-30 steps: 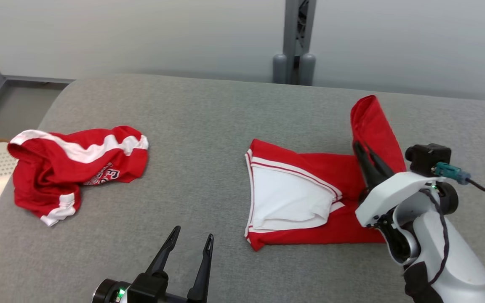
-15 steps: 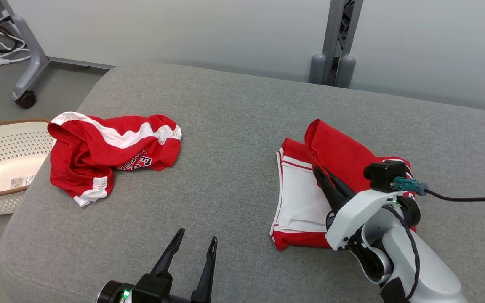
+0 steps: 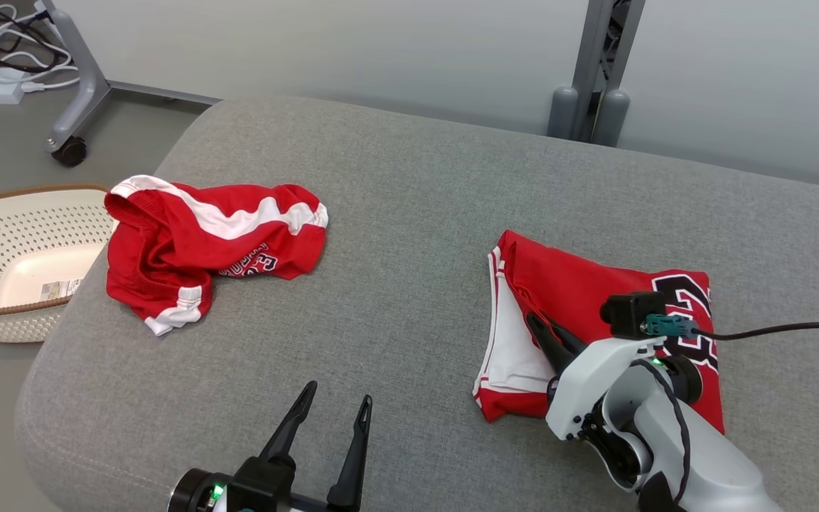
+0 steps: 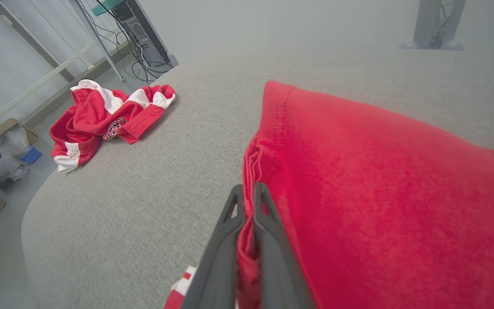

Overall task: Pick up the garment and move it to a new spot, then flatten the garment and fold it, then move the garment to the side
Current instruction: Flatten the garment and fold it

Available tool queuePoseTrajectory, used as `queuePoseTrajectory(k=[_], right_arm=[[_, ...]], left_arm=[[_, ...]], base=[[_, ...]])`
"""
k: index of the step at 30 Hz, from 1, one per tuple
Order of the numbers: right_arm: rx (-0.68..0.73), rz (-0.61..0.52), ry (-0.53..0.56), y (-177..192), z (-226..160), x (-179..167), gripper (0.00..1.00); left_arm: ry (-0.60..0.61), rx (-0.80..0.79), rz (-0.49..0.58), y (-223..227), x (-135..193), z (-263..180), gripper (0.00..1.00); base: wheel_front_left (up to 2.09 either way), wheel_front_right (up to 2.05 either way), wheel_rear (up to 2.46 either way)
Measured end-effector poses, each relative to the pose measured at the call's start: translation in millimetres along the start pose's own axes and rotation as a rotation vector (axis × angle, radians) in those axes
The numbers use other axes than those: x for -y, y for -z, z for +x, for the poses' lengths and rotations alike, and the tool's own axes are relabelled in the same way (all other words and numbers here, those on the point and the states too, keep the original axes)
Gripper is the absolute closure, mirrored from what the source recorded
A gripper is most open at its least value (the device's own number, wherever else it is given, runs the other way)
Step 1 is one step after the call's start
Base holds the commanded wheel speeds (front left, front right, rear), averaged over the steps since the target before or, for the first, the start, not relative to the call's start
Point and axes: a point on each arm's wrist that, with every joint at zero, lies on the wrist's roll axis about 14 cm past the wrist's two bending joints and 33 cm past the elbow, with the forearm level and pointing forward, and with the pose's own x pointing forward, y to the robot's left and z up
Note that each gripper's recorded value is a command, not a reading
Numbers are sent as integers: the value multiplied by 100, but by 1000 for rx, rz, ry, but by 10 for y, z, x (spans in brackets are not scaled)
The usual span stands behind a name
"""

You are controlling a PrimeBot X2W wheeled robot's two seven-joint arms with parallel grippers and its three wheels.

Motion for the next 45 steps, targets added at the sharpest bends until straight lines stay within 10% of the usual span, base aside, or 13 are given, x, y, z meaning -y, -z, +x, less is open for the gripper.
queuePoseTrajectory(k=[8,9,11,30,45], right_arm=[[-5,28,-14,59,47,-46,100],[-4,40,-23,57,49,-81,89],[1,76,-46,44,51,-169,0],[362,-41,168,-965,-444,554,0],[497,-161,412,-793,-1549,965,0]], left_arm=[[-5,-2,-1,6,-12,-4,0],[-5,-1,-1,3,-14,-3,0],[-5,-1,0,4,-12,-7,0],[55,38,-40,-108,188,100,0],[118,60,-90,-211,443,338,0]], base=[[0,0,0],[0,0,0],[0,0,0],[0,0,0],[0,0,0]])
